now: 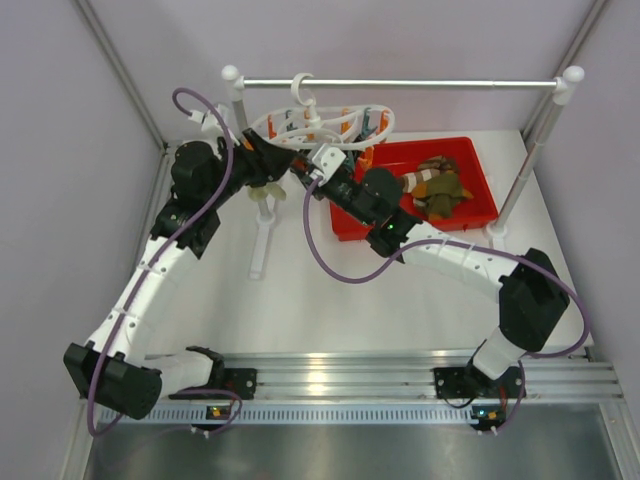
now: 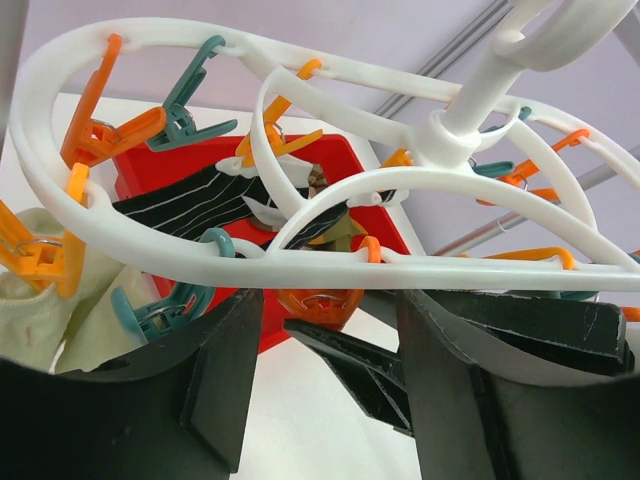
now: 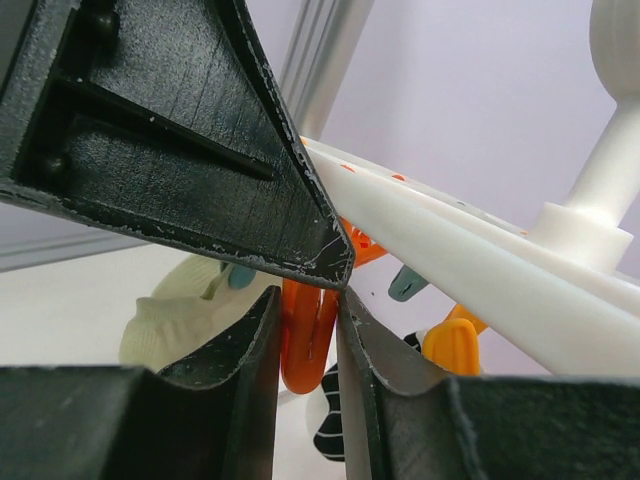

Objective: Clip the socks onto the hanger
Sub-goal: Open the clamp at the hanger.

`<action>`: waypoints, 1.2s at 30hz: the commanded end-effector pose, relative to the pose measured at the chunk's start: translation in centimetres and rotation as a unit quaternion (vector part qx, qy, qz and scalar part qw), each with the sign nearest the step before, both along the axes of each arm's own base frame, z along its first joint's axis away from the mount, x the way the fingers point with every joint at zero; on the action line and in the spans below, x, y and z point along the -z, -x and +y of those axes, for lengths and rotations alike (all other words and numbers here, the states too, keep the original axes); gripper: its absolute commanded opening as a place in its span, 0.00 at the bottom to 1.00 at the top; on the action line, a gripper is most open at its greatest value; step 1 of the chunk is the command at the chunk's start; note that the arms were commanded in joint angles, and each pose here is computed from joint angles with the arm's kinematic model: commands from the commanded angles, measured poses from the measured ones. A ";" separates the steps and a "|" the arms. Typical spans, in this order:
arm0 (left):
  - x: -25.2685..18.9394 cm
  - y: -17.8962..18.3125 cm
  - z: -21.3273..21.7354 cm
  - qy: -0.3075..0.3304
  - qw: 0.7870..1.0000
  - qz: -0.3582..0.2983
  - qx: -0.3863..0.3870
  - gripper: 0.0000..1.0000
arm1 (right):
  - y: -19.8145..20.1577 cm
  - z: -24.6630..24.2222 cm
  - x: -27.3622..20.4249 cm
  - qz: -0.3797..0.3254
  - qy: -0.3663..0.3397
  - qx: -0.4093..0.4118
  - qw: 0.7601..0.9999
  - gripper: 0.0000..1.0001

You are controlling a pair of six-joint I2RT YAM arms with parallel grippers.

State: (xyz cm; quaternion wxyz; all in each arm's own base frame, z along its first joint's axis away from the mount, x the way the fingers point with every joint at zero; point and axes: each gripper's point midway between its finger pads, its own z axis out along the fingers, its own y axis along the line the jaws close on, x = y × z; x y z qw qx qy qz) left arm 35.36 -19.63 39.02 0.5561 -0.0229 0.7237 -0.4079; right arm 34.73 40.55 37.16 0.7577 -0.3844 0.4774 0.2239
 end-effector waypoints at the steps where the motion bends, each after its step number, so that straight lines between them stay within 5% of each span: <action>1: -3.0 -0.3 -0.5 0.035 0.999 -0.036 0.003 0.61 | 2.3 1.1 -2.7 -0.019 -0.023 -0.051 0.998 0.00; 16: -3.6 -0.9 0.1 0.071 0.997 -0.034 -0.006 0.54 | 2.7 0.9 -2.8 -0.009 -0.036 -0.064 0.997 0.00; 22: -3.5 -1.1 0.7 0.078 0.996 -0.032 -0.014 0.35 | 2.6 0.8 -2.6 -0.004 -0.036 -0.065 0.997 0.00; 28: -3.5 -1.0 0.7 0.078 0.996 -0.033 -0.012 0.01 | 2.5 0.5 -2.3 -0.001 -0.027 -0.061 0.998 0.01; 36: -2.9 -1.0 0.8 0.066 0.997 -0.030 -0.014 0.00 | 2.0 -1.9 0.1 0.031 0.013 -0.042 0.999 0.54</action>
